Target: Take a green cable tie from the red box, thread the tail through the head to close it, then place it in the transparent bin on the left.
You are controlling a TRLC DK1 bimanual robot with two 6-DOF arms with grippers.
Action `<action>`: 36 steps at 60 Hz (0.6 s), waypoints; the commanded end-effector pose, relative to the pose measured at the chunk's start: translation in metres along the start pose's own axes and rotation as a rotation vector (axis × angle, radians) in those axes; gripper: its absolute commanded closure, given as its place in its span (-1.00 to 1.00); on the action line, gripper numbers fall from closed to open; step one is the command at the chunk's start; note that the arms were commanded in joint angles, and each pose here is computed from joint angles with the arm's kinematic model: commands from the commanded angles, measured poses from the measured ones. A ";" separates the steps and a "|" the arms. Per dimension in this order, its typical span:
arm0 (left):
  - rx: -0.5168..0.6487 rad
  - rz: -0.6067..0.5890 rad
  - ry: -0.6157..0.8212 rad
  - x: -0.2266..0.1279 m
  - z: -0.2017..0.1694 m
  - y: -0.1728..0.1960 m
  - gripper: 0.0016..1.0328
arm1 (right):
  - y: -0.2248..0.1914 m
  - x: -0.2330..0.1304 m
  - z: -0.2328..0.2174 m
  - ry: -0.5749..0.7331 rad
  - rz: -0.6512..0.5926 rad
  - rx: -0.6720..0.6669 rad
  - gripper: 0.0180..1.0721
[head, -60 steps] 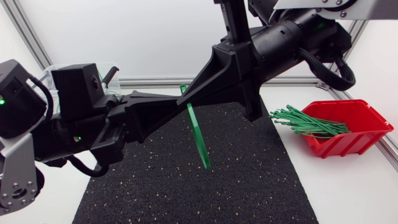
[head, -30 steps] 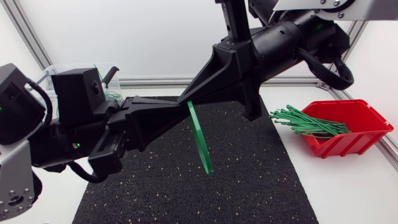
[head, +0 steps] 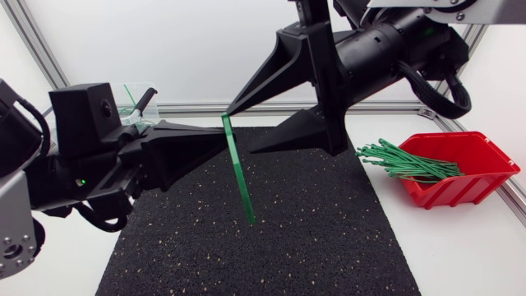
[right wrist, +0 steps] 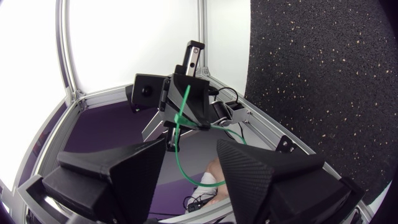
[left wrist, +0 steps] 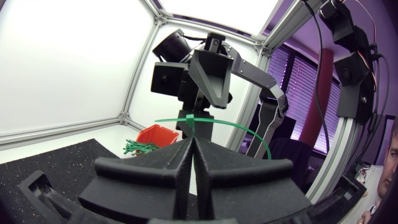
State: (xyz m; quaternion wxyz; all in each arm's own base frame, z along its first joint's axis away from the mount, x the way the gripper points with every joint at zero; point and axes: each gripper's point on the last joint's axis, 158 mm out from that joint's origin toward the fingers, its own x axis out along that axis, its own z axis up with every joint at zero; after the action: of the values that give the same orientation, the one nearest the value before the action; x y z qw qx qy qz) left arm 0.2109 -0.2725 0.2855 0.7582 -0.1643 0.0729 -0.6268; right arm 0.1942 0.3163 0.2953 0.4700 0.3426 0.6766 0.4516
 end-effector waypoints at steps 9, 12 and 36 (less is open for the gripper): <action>0.029 -0.056 0.035 -0.008 0.008 0.008 0.94 | 0.002 -0.007 -0.003 -0.022 0.001 -0.025 -0.68; 0.032 -0.075 0.049 -0.008 0.006 0.006 0.94 | 0.002 -0.010 0.001 -0.034 0.004 -0.025 -0.71; 0.181 -0.133 0.152 -0.003 -0.025 0.006 0.94 | -0.022 -0.017 0.043 -0.063 -0.007 0.044 -0.78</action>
State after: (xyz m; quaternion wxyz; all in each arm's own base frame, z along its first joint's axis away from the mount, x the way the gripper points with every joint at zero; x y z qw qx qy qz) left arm 0.2057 -0.2678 0.2551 0.7166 -0.0905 0.0955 -0.6850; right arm 0.2343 0.3038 0.2736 0.4821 0.3687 0.6744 0.4206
